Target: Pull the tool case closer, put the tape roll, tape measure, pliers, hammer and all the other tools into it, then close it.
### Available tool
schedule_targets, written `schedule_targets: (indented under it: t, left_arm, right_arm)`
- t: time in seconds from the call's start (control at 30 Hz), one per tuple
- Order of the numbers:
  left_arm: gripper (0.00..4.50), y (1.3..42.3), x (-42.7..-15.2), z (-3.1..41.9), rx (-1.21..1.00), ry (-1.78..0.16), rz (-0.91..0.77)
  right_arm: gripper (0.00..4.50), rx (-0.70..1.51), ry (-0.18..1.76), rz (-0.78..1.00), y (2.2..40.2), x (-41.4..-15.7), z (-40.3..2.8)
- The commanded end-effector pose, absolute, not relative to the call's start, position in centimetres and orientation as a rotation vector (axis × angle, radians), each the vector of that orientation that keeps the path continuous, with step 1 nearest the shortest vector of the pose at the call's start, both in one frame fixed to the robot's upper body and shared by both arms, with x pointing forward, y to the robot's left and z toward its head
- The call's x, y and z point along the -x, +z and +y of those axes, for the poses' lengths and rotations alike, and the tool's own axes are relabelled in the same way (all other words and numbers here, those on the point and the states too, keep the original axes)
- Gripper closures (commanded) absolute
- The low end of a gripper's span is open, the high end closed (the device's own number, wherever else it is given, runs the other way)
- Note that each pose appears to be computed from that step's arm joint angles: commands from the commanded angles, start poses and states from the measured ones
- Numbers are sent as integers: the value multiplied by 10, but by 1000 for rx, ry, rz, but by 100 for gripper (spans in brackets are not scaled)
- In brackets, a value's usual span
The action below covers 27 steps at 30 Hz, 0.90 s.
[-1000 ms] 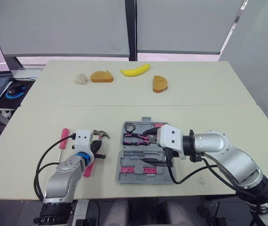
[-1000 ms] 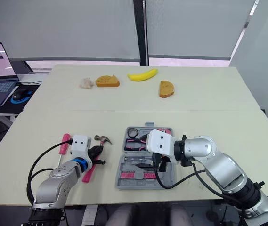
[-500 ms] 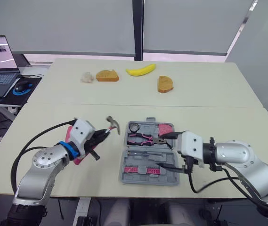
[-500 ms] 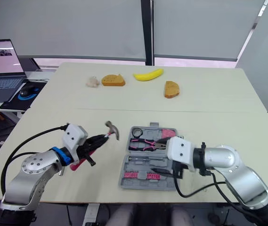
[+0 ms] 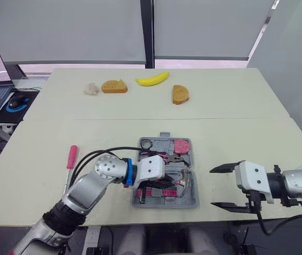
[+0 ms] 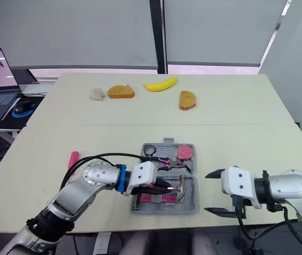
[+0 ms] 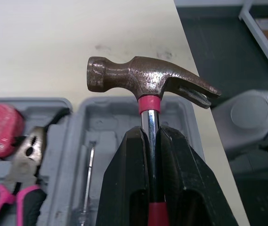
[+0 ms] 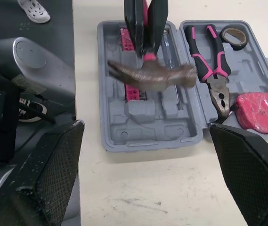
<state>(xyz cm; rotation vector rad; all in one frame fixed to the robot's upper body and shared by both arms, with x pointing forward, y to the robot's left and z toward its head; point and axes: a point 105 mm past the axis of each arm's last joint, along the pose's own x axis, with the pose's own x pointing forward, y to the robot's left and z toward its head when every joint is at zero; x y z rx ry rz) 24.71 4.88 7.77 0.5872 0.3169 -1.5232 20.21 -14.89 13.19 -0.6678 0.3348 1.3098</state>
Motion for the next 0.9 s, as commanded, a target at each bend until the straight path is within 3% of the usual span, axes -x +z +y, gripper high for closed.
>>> schedule_targets:
  t: [0.03,0.9]
  left_arm:
    - [442,79,-250,41,-632,-1516,331]
    - [442,56,-263,12,-694,-1404,435]
  right_arm:
    - [0,688,1323,302,140,-197,-144]
    - [0,696,1293,337,135,-192,-149]
